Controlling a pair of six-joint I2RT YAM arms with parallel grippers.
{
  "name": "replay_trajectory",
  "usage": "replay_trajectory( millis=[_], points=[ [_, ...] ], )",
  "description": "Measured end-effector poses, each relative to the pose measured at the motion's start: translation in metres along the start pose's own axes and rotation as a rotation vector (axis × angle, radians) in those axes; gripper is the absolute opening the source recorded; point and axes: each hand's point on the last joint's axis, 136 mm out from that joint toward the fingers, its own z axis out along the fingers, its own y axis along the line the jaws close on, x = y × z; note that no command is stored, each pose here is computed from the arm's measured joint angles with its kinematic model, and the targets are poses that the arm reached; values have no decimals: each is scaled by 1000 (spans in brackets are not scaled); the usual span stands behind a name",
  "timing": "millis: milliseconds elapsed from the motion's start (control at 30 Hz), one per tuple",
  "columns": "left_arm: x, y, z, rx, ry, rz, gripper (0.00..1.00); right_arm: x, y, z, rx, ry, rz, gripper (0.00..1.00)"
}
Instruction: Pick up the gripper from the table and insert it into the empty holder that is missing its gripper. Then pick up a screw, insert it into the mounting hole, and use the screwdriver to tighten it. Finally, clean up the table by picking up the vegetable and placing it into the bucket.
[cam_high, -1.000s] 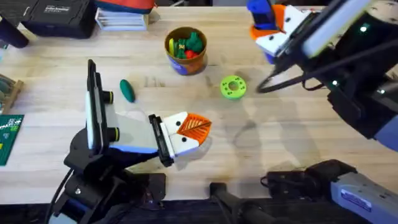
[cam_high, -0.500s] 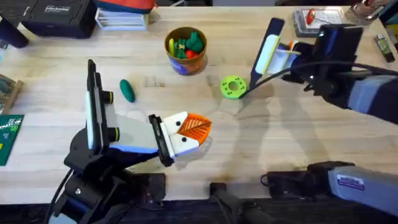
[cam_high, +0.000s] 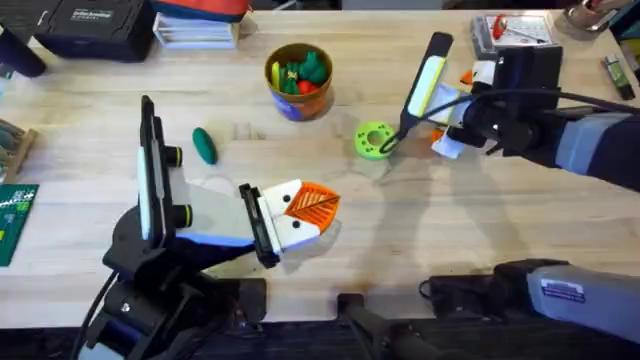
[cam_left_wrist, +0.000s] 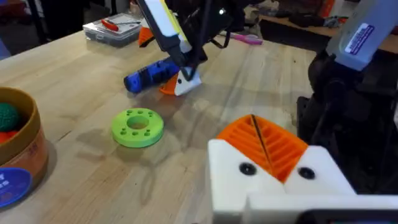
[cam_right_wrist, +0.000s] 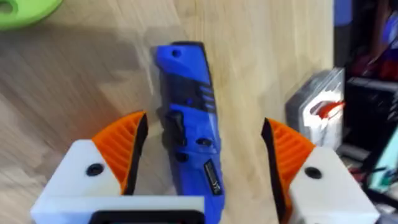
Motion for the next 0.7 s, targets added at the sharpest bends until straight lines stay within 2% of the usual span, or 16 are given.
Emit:
replay_trajectory(
  millis=[200,433,467,500,533,700],
  points=[
    [0,0,0,0,0,0,5,-1,-5,-9,14,-9,200,993],
    [0,1,0,-3,0,0,6,-18,-58,-61,188,-151,527,994],
    [0,1,0,-3,0,2,33,-21,-65,-71,211,-182,579,994],
    [0,0,0,-3,0,2,95,-25,-70,-82,222,-212,628,994],
    [0,1,0,-3,-1,4,222,-29,-71,-92,219,-239,665,994],
    [0,0,0,-3,0,0,947,-56,-42,-135,69,-356,766,994]
  ],
)
